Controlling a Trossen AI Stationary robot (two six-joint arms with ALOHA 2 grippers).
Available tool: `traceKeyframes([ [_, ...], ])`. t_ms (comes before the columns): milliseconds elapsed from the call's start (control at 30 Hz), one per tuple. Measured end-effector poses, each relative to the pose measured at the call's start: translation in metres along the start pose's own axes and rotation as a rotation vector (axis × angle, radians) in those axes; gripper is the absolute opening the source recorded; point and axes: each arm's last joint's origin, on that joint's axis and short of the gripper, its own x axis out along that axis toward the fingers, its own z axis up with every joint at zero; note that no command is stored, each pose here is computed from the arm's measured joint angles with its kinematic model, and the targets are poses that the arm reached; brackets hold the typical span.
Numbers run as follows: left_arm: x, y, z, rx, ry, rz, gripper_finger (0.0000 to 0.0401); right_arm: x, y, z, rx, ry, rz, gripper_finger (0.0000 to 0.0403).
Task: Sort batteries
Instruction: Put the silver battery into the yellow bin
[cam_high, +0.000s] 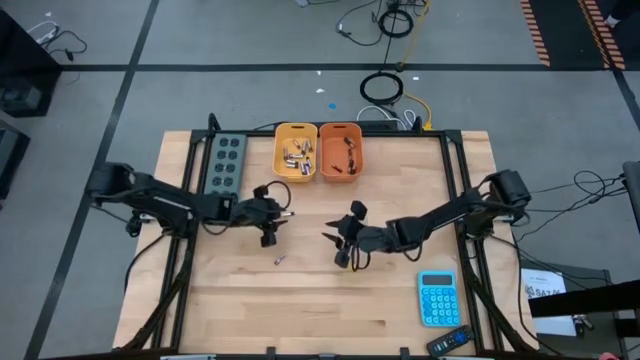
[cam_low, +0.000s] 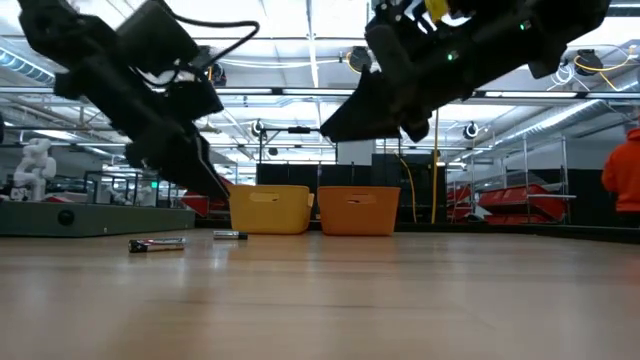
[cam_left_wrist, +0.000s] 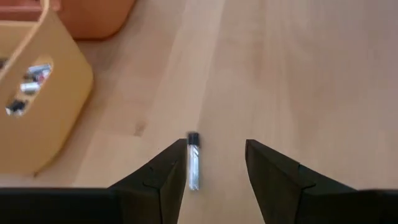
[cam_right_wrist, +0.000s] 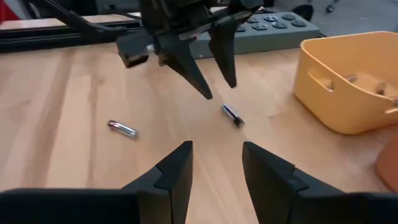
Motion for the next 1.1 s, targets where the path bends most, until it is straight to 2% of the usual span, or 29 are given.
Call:
traceKeyframes([
  [100,0.011,0.004,-0.002,0.017,-0.004,0.056,0.0173,0.002,0.001,-0.003,0.006,0.002,-0.015,0.013],
  [333,0.029,0.014,-0.01,0.014,0.042,0.101,0.0173,0.006,0.003,-0.01,0.013,0.003,-0.022,0.013],
  [667,0.045,0.023,-0.023,-0.051,0.118,-0.008,0.0169,0.002,0.011,-0.013,-0.006,-0.01,-0.043,0.013],
  [767,0.048,0.024,-0.025,-0.079,0.13,-0.039,0.0139,0.0,0.014,-0.014,-0.014,-0.011,-0.039,0.013],
  [900,0.048,0.024,-0.026,-0.077,0.138,-0.074,0.0038,-0.001,0.015,-0.015,-0.023,-0.016,-0.077,0.013],
  [1100,0.043,0.025,-0.019,-0.078,0.109,-0.083,0.0028,-0.001,0.015,-0.016,-0.037,-0.012,-0.081,0.013],
])
